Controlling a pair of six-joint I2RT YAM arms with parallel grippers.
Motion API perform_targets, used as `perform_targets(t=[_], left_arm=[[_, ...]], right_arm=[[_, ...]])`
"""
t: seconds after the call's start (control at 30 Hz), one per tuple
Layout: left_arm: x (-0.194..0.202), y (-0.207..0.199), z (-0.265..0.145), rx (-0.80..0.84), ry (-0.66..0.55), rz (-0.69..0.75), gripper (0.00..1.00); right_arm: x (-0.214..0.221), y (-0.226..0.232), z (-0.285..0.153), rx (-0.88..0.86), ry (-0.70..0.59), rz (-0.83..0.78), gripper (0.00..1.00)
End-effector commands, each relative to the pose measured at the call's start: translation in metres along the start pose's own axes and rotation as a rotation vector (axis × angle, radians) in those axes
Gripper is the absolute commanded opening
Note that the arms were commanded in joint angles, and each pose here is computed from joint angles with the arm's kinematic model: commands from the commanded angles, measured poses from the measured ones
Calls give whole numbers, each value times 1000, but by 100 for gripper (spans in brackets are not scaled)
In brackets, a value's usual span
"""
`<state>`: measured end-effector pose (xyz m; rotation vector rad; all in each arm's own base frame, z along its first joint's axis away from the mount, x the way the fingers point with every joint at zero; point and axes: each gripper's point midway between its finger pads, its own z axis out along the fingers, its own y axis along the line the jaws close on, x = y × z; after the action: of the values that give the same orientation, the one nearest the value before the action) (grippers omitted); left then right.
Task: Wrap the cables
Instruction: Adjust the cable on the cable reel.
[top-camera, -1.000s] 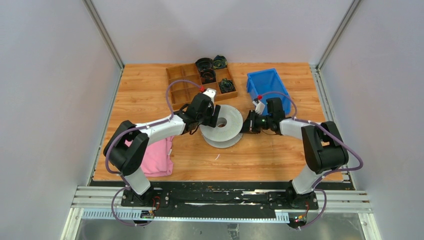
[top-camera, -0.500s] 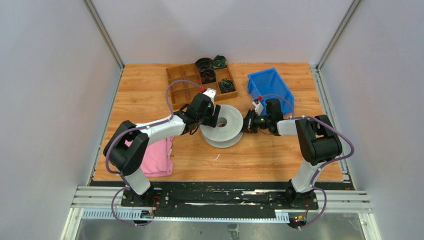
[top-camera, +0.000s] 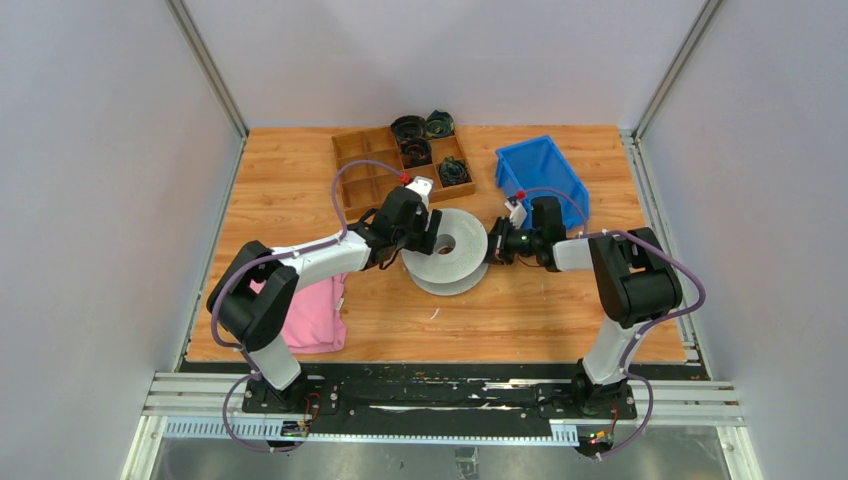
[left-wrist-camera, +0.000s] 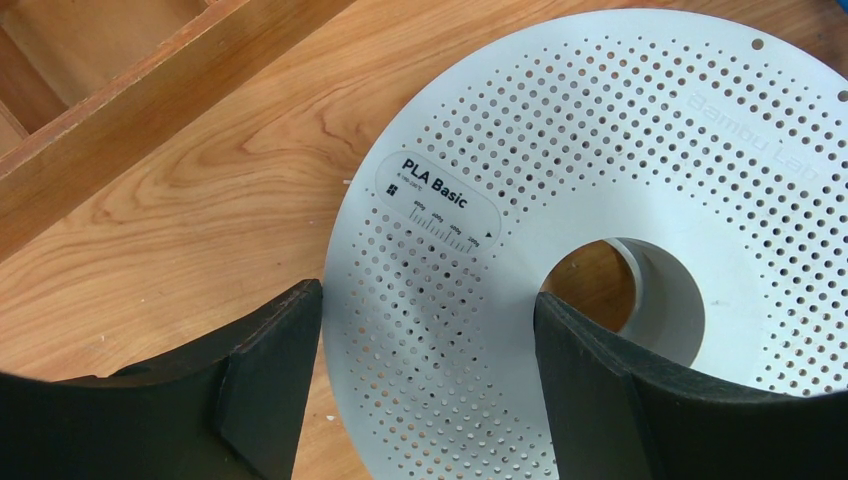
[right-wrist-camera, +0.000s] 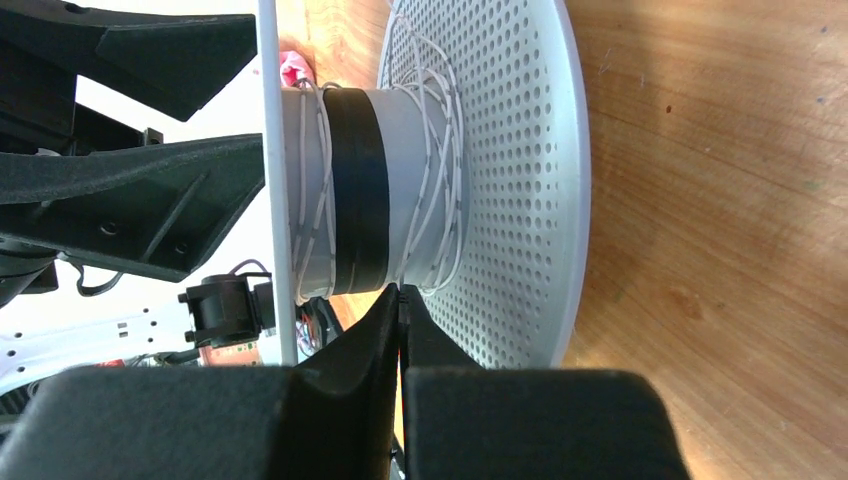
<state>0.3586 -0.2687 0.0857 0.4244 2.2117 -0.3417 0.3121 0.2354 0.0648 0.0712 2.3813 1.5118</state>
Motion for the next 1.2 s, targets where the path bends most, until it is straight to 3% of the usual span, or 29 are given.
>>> perform_targets(t=[0.0,0.27,0.6,0.83,1.17], left_arm=[[20,-12,2,54,52,8,73],[17,-12,1,56,45,9,72],[19,-11,2,55,49,14,73],[18,-11,1,52,44,16,73],[6,-13,-6,57,16,7,74]], right_arm=[[-10,0,-1,3,-15,-101,1],[-16,-13,-8,90,-10,-234,1],[-22,-14,-13,119,-15,-282,1],[-38,-17,-33,218,-56,-351,8],[-50,-15,-76,394,-103,-591,20]])
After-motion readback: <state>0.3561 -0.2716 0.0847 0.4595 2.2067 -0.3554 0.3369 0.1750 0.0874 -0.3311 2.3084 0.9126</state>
